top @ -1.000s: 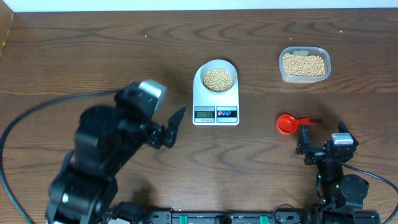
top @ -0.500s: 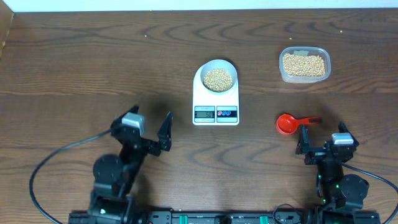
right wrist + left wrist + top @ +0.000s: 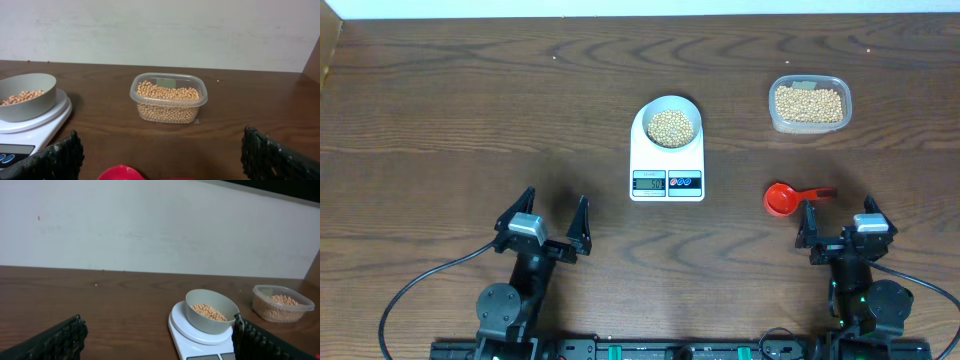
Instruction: Scoop item into bowl and weigh 50g on scale
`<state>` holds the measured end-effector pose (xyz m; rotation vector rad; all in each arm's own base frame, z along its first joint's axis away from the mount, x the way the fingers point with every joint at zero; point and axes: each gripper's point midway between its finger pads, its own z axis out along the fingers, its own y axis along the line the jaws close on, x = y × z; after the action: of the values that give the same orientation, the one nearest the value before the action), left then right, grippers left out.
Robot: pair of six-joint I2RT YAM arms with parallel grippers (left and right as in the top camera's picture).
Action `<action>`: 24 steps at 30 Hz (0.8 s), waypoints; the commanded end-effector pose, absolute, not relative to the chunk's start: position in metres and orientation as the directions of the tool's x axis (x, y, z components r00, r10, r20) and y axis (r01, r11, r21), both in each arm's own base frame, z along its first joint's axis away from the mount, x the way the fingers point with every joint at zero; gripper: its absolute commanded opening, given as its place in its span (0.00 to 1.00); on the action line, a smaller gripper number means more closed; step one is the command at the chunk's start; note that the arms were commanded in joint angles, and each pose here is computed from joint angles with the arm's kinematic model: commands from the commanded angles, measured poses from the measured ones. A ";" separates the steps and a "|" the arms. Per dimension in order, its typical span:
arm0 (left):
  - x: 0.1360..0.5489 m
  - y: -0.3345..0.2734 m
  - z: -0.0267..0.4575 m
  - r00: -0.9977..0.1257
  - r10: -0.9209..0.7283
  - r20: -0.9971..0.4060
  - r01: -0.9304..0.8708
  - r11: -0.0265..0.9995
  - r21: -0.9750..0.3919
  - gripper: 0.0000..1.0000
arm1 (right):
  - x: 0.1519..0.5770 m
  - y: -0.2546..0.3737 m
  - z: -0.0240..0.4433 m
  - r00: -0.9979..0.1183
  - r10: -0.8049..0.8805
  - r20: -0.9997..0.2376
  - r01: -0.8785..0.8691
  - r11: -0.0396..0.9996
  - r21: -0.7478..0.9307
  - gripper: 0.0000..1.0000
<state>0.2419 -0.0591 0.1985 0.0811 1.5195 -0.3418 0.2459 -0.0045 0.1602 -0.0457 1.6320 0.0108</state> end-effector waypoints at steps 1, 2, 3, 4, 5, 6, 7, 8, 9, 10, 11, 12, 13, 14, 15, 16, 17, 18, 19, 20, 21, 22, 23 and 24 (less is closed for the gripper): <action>0.242 -0.052 0.190 0.022 -0.175 -0.984 0.231 0.959 -0.165 0.95 | 0.246 -0.003 0.160 -0.061 -0.007 -0.998 -0.038 0.999 -0.005 0.99; 0.241 -0.050 0.189 0.021 -0.175 -0.984 0.225 0.960 -0.166 0.95 | 0.246 -0.003 0.160 -0.061 -0.007 -0.998 -0.038 0.999 -0.005 0.99; 0.241 -0.049 0.188 0.017 -0.174 -0.985 0.217 0.962 -0.166 0.95 | 0.246 -0.003 0.160 -0.061 -0.007 -0.998 -0.038 0.999 -0.005 0.99; 0.242 -0.048 0.185 0.008 -0.172 -0.985 0.207 0.964 -0.167 0.95 | 0.246 -0.003 0.160 -0.062 -0.007 -0.998 -0.038 0.999 -0.005 0.99; 0.242 -0.047 0.184 0.005 -0.171 -0.985 0.201 0.965 -0.167 0.95 | 0.246 -0.003 0.160 -0.062 -0.007 -0.998 -0.038 0.999 -0.005 0.99; 0.242 -0.045 0.182 -0.002 -0.170 -0.985 0.190 0.967 -0.168 0.95 | 0.246 -0.003 0.160 -0.061 -0.007 -0.998 -0.038 0.999 -0.005 0.99; 0.243 -0.044 0.180 -0.010 -0.169 -0.986 0.180 0.969 -0.168 0.95 | 0.246 -0.003 0.160 -0.062 -0.007 -0.998 -0.038 0.999 -0.005 0.99; 0.243 -0.043 0.176 -0.023 -0.167 -0.986 0.173 0.970 -0.168 0.95 | 0.246 -0.003 0.160 -0.061 -0.007 -0.998 -0.038 0.999 -0.005 0.99; 0.243 -0.043 0.171 -0.044 -0.159 -0.986 0.170 0.972 -0.165 0.95 | 0.246 -0.003 0.160 -0.061 -0.007 -0.998 -0.038 0.999 -0.005 0.99; 0.243 -0.043 0.165 -0.068 -0.156 -0.986 0.166 0.972 -0.165 0.95 | 0.246 -0.003 0.160 -0.061 -0.007 -0.998 -0.038 0.999 -0.005 0.99; 0.242 -0.043 0.157 -0.096 -0.151 -0.984 0.162 0.973 -0.165 0.95 | 0.246 -0.003 0.160 -0.061 -0.007 -0.998 -0.038 0.999 -0.005 0.99; 0.242 -0.043 0.149 -0.128 -0.145 -0.981 0.156 0.974 -0.165 0.95 | 0.246 -0.003 0.160 -0.061 -0.007 -0.998 -0.038 0.999 -0.005 0.99; 0.241 -0.043 0.144 -0.150 -0.142 -0.979 0.153 0.975 -0.164 0.95 | 0.246 -0.003 0.160 -0.061 -0.007 -0.998 -0.038 0.999 -0.005 0.99; 0.240 -0.043 0.138 -0.174 -0.137 -0.975 0.149 0.975 -0.164 0.95 | 0.246 -0.003 0.160 -0.061 -0.007 -0.998 -0.038 0.999 -0.005 0.99; 0.240 -0.042 0.137 -0.176 -0.137 -0.975 0.148 0.975 -0.164 0.95 | 0.246 -0.003 0.160 -0.061 -0.007 -0.998 -0.038 0.999 -0.005 0.99; 0.240 -0.042 0.137 -0.176 -0.137 -0.975 0.146 0.976 -0.163 0.95 | 0.246 -0.003 0.160 -0.061 -0.007 -0.998 -0.038 0.999 -0.005 0.99; 0.240 -0.041 0.137 -0.176 -0.137 -0.975 0.141 0.977 -0.163 0.95 | 0.246 -0.003 0.160 -0.062 -0.007 -0.998 -0.038 0.999 -0.005 0.99; 0.240 -0.041 0.137 -0.175 -0.137 -0.975 0.141 0.977 -0.162 0.95 | 0.246 -0.003 0.160 -0.061 -0.007 -0.998 -0.038 0.999 -0.005 0.99; 0.240 -0.041 0.137 -0.176 -0.137 -0.975 0.141 0.976 -0.163 0.95 | 0.246 -0.003 0.160 -0.061 -0.007 -0.998 -0.038 0.999 -0.005 0.99; 0.240 -0.042 0.137 -0.175 -0.137 -0.975 0.143 0.976 -0.163 0.95 | 0.246 -0.003 0.160 -0.061 -0.007 -0.998 -0.038 0.999 -0.005 0.99; 0.240 -0.042 0.137 -0.175 -0.137 -0.975 0.143 0.976 -0.163 0.95 | 0.246 -0.003 0.160 -0.062 -0.007 -0.998 -0.038 0.999 -0.005 0.99; 0.240 -0.042 0.137 -0.175 -0.137 -0.975 0.143 0.976 -0.163 0.95 | 0.246 -0.003 0.160 -0.062 -0.007 -0.998 -0.038 0.999 -0.005 0.99; 0.240 -0.042 0.138 -0.173 -0.137 -0.975 0.143 0.976 -0.163 0.95 | 0.246 -0.003 0.160 -0.061 -0.007 -0.998 -0.038 0.999 -0.005 0.99; 0.240 -0.042 0.138 -0.173 -0.137 -0.975 0.143 0.976 -0.163 0.95 | 0.246 -0.003 0.160 -0.062 -0.007 -0.998 -0.038 0.999 -0.005 0.99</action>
<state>0.2414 -0.0442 0.1510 0.0117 1.6818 -0.2643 0.2459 -0.0045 0.1602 -0.0454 1.6320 0.0111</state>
